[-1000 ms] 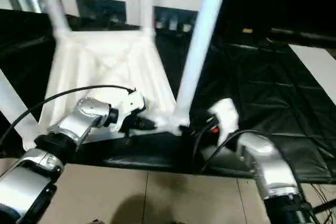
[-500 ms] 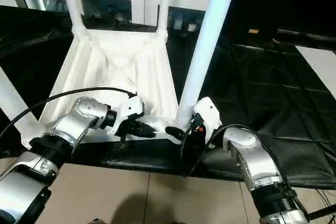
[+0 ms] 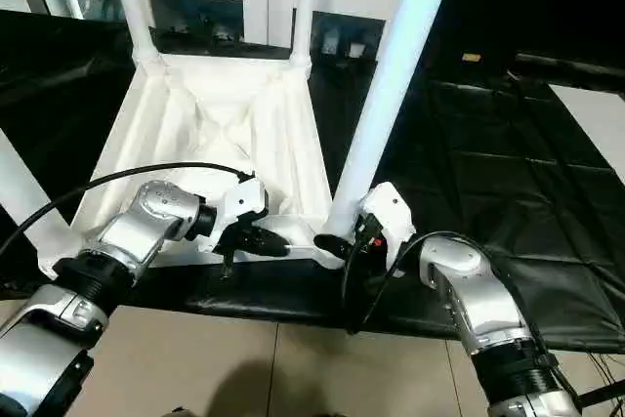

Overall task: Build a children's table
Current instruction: Rotate leg to tighten

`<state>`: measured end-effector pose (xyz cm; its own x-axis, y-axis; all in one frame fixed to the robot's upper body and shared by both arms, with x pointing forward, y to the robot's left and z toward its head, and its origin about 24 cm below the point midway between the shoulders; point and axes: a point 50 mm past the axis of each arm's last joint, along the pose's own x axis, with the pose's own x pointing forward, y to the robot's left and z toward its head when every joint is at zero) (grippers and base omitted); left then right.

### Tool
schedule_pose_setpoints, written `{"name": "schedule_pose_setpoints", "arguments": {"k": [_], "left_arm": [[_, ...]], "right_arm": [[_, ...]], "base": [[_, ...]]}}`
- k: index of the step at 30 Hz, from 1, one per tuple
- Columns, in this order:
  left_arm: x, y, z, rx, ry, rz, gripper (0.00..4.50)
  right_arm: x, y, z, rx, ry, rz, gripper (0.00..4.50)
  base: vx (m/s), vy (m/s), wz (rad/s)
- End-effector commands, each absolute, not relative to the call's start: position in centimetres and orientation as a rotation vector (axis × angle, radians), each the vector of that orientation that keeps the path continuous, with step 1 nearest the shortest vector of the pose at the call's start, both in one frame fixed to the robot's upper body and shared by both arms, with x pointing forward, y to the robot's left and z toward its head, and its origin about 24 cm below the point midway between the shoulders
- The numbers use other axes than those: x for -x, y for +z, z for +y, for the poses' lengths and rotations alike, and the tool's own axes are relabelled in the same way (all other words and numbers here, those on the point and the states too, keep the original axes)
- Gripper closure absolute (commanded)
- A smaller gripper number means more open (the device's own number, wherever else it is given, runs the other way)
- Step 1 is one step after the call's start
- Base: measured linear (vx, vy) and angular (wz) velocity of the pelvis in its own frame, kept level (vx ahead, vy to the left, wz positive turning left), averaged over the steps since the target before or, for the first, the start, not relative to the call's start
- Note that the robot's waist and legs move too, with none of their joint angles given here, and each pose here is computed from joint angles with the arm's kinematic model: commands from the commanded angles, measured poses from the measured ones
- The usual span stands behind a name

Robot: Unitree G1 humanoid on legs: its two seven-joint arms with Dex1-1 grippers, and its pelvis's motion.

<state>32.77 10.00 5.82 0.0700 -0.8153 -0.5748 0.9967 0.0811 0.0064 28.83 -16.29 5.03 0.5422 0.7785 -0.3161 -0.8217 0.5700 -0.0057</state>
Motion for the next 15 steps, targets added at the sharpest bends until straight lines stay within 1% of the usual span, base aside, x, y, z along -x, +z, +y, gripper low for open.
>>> {"name": "schedule_pose_setpoints", "arguments": {"k": [1,4,12,14,15], "left_arm": [[-32.2,4.6,10.3,-0.48,-1.44,0.565,4.5],[-32.3,4.6,10.4,-0.474,-1.43,0.561,4.5],[-32.7,4.8,10.2,-0.448,-1.374,0.535,4.5],[-33.3,5.0,9.7,-0.42,-1.308,0.513,4.5],[-34.0,5.2,9.2,-0.388,-1.211,0.491,4.5]], "right_arm": [[-28.3,4.0,-16.3,0.17,0.986,0.348,2.23],[-28.5,3.7,-16.3,0.167,0.961,0.354,2.36],[-28.6,3.1,-15.9,0.096,0.921,0.362,2.43],[-29.0,2.9,-15.6,0.074,0.856,0.349,2.44],[-29.9,2.7,-15.3,0.052,0.742,0.331,2.45]], "base": [[0.0,0.0,0.0],[0.0,0.0,0.0],[0.0,0.0,0.0],[0.0,0.0,0.0],[0.0,0.0,0.0]]}}
